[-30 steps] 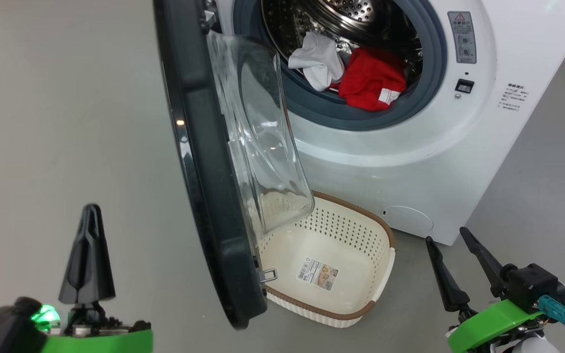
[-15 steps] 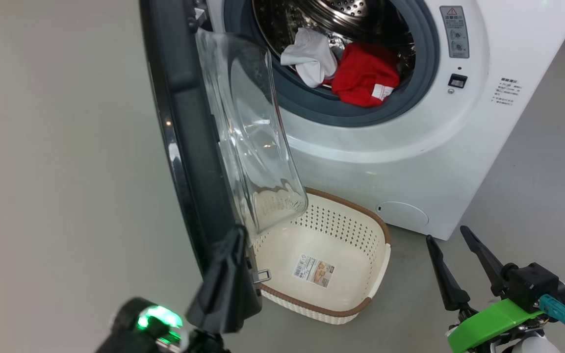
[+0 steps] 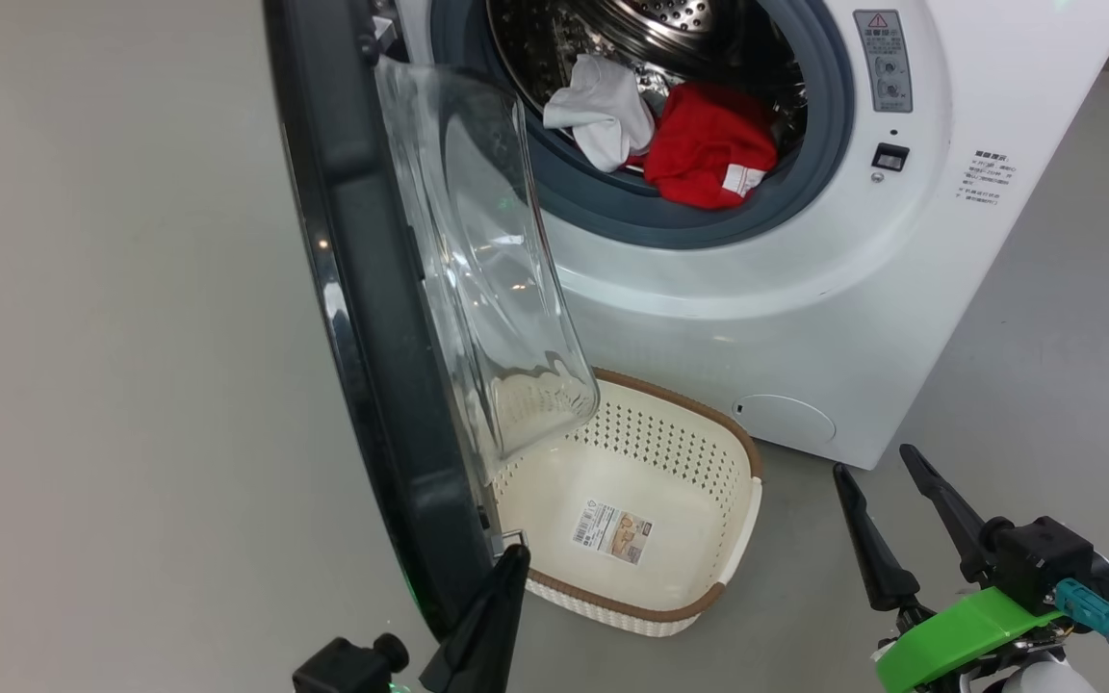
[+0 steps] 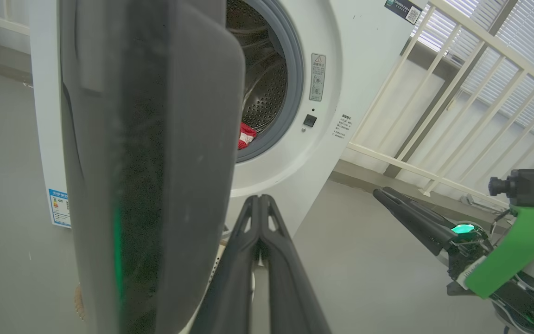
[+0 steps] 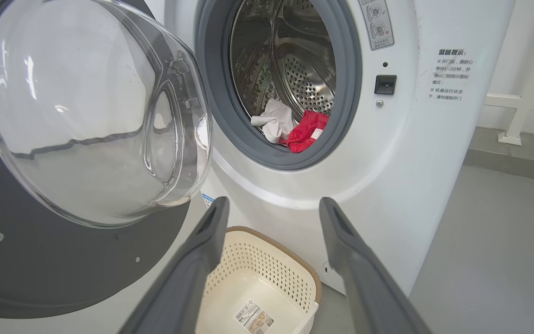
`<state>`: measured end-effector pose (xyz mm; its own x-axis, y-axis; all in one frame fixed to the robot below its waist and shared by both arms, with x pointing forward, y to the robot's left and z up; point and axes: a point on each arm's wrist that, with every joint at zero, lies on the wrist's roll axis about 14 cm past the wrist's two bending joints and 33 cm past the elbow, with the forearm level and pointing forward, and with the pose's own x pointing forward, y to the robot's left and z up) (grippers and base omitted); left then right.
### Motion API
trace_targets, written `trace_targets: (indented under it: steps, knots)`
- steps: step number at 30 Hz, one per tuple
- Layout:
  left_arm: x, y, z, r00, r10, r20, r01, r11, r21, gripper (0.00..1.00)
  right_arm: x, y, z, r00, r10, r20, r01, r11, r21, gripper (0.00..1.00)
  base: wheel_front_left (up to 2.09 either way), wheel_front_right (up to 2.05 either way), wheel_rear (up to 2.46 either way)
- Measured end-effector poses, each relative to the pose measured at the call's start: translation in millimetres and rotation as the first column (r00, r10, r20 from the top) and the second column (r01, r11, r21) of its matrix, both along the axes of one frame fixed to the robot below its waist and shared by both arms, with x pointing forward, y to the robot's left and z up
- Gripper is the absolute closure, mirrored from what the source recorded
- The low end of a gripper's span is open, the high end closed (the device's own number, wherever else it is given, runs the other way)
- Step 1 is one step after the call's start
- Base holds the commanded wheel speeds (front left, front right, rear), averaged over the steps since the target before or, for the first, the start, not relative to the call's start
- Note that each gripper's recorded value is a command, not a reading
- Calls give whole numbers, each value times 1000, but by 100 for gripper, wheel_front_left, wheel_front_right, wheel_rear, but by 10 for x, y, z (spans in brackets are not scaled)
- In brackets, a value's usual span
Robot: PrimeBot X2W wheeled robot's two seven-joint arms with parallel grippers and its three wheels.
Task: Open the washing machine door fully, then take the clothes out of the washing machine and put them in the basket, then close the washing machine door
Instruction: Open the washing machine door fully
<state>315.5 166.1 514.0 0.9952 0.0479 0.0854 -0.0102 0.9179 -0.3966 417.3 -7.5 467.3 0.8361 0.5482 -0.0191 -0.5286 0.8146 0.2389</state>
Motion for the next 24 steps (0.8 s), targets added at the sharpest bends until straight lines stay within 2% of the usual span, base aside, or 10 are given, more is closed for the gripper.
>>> trace_targets:
  steps: [12, 24]
  knots:
    - [11, 218, -42, 998, 68, -15, -68, 997, -22, 100, -17, 47, 10, 1000, 12, 1, -12, 1000, 4, 0, 0, 0, 0]
    - [-198, 774, -123, 966, 256, -46, -255, 967, 14, 100, -20, 140, -33, 999, 39, -10, -39, 999, 6, 0, 0, 0, 0]
